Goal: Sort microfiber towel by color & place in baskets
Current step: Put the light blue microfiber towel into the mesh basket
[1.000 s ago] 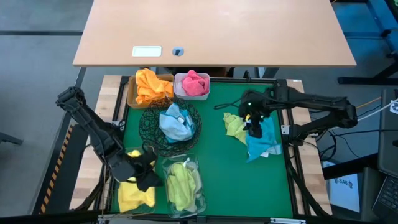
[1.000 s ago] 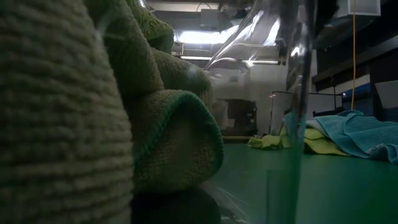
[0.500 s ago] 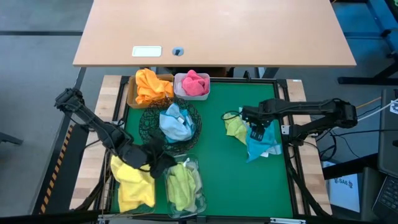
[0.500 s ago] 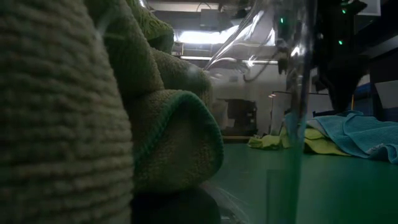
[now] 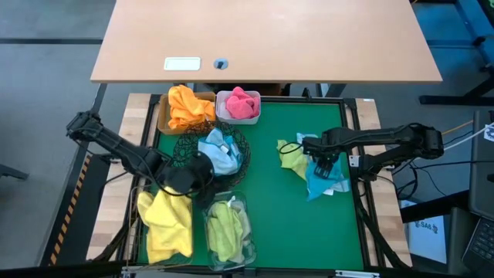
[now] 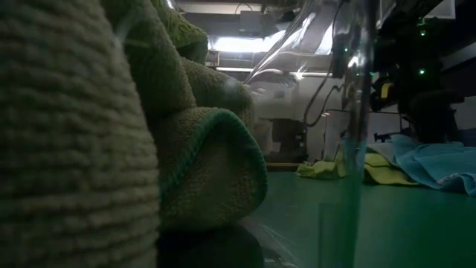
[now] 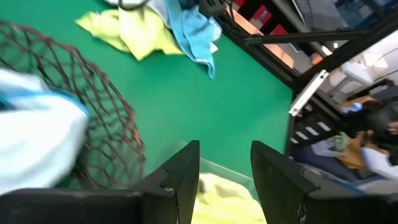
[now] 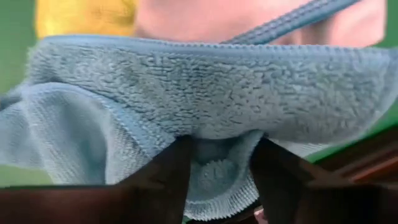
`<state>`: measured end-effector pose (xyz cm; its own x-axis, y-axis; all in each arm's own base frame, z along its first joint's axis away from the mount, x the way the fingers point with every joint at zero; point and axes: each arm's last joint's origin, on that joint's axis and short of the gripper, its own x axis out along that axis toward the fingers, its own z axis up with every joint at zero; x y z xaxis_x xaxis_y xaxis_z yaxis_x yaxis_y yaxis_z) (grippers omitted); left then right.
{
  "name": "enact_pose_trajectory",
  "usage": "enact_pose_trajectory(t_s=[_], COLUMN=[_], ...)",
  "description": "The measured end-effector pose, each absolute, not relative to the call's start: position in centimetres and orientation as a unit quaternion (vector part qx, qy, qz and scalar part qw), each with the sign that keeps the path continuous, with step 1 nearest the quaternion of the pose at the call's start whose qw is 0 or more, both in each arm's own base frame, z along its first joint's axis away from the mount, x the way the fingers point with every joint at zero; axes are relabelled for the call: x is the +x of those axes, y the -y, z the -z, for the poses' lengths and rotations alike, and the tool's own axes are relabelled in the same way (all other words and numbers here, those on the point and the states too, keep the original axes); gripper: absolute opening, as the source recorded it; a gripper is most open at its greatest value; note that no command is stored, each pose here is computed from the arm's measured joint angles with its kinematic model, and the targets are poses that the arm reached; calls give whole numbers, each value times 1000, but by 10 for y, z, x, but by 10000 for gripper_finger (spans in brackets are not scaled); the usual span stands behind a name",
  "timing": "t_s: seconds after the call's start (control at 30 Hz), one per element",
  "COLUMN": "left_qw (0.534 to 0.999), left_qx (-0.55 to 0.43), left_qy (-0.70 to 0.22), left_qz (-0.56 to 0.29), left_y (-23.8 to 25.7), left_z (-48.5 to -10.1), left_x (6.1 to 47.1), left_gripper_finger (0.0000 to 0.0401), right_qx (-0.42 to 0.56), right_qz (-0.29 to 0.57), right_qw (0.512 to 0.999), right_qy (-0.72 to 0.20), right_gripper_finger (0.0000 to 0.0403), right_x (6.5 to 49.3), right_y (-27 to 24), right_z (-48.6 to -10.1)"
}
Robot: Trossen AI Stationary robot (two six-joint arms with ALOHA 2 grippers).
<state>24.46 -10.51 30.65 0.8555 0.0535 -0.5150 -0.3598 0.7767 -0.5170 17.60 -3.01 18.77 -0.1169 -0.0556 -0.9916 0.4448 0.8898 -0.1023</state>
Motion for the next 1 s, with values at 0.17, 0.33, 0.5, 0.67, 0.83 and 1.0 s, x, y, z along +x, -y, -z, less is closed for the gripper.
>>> enact_pose_trajectory(t_s=[0.17, 0.33, 0.5, 0.67, 0.83, 1.0], left_qw=[920, 923, 927, 928, 925, 923], left_qx=[-280, -260, -232, -217, -220, -222], left_qy=[-235, -228, -228, -227, -224, -222], left_qz=[-139, -167, -184, -200, -213, -222], left_y=[89, 72, 58, 46, 39, 34], left_z=[-307, -307, -307, -307, -307, -307], left_x=[251, 256, 260, 262, 263, 264], left_gripper_finger=[137, 137, 137, 137, 137, 137], right_qx=[144, 152, 186, 194, 185, 165], right_qz=[182, 172, 122, 74, 49, 29], right_qw=[656, 657, 675, 718, 779, 847], right_qy=[-718, -718, -704, -665, -597, -504], right_gripper_finger=[60, 18, 12, 8, 4, 2], right_x=[178, 178, 188, 205, 222, 233], right_y=[30, 29, 27, 28, 30, 31], right_z=[-188, -188, -203, -240, -291, -345])
